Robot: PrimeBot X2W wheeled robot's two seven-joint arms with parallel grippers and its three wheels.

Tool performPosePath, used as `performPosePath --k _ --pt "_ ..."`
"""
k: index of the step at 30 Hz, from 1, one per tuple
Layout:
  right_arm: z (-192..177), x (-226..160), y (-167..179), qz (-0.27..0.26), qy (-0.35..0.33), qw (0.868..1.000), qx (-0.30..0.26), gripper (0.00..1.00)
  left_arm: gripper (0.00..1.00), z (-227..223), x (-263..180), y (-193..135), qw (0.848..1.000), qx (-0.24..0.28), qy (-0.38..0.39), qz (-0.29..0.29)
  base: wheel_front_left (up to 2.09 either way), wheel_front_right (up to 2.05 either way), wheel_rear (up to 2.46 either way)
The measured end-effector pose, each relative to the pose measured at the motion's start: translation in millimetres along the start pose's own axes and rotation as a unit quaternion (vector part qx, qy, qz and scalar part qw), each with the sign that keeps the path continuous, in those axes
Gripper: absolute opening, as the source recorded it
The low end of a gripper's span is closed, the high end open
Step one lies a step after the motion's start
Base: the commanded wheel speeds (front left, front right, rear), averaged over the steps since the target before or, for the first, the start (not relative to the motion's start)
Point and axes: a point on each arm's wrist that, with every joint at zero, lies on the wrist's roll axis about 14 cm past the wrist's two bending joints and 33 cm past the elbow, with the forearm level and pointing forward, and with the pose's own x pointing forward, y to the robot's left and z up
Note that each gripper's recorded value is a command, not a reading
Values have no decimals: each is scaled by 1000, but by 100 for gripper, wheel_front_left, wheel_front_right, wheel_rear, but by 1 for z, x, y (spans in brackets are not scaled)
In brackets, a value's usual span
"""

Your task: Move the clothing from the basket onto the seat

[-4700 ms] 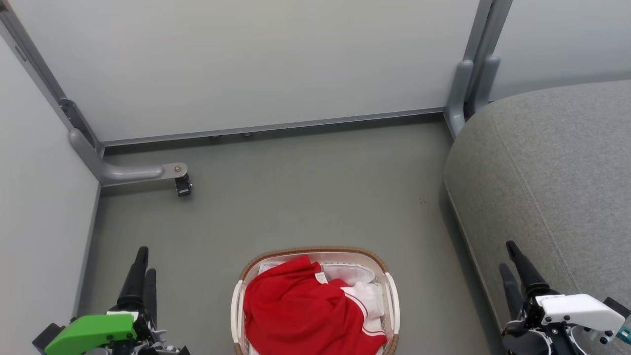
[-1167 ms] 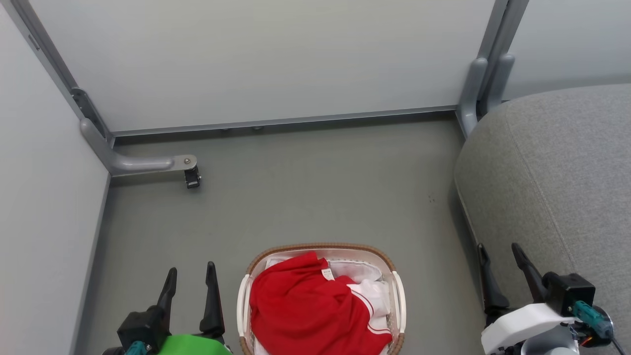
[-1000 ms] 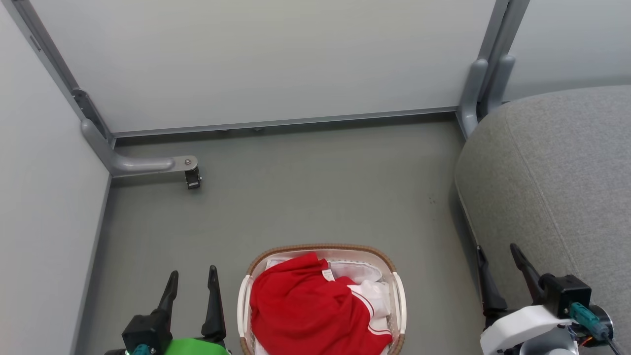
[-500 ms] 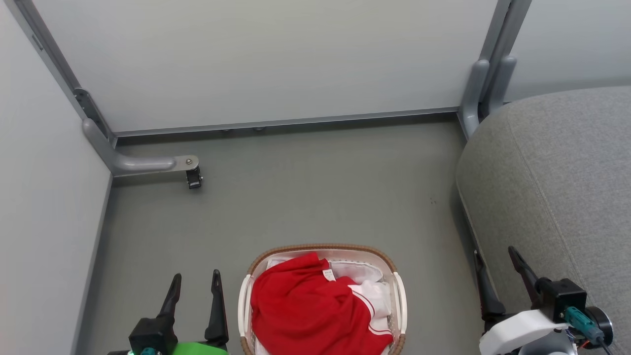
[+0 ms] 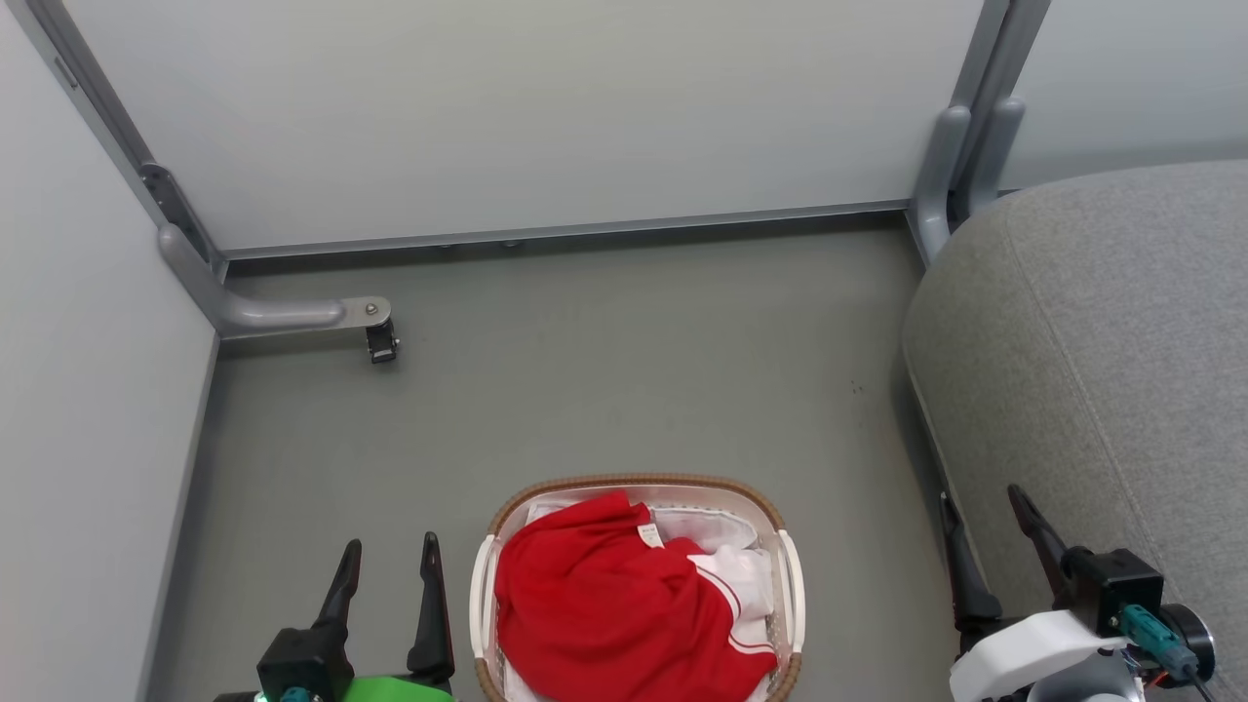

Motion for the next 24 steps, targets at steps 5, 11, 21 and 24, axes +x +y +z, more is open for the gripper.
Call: performPosePath --k 5,11,21,24 --pt "-1 3 -2 -3 2 1000 0 100 100 -4 2 0 1000 0 6 1 0 0 0" --pt "4 18 -10 -11 -8 1000 -4 100 100 -2 20 -5 1000 22 4 -15 0 0 0" --pt "21 75 -32 -31 -45 998 -20 100 100 1 92 -33 993 63 -5 -97 0 0 0" --pt "22 93 -35 -31 -56 998 -22 100 100 -13 113 -42 990 72 12 -122 0 0 0"
